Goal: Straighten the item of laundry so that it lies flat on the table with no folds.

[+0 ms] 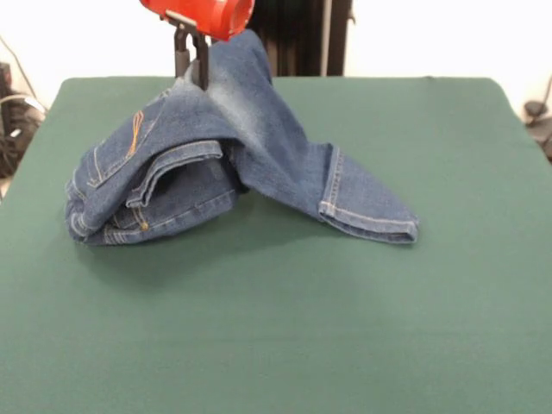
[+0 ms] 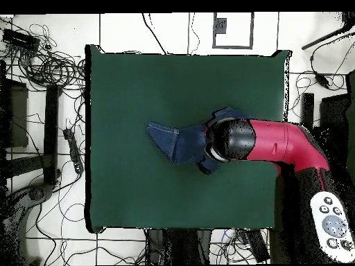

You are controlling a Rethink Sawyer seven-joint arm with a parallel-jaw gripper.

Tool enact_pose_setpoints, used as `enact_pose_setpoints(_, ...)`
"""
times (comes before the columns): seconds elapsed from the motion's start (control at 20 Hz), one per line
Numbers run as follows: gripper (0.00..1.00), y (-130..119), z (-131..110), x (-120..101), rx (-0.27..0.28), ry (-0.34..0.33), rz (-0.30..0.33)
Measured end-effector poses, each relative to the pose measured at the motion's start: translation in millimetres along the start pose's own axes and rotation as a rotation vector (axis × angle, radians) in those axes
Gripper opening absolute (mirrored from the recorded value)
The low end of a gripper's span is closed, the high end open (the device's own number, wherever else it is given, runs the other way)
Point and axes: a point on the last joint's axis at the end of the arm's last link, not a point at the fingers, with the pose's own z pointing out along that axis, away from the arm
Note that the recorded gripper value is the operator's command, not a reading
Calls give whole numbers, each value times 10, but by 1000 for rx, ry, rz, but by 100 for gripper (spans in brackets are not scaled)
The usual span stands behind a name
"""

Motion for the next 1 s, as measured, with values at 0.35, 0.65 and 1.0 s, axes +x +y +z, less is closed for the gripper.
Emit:
enact_pose_setpoints(0.35, 0, -62, -50, -94, -37, -95, -15)
enact_pose_setpoints(0.65, 0, -143, -101, -185, -51, -164, -28)
enact_pose_setpoints(1.0, 0, -179, -94, -191, -49, -169, -38)
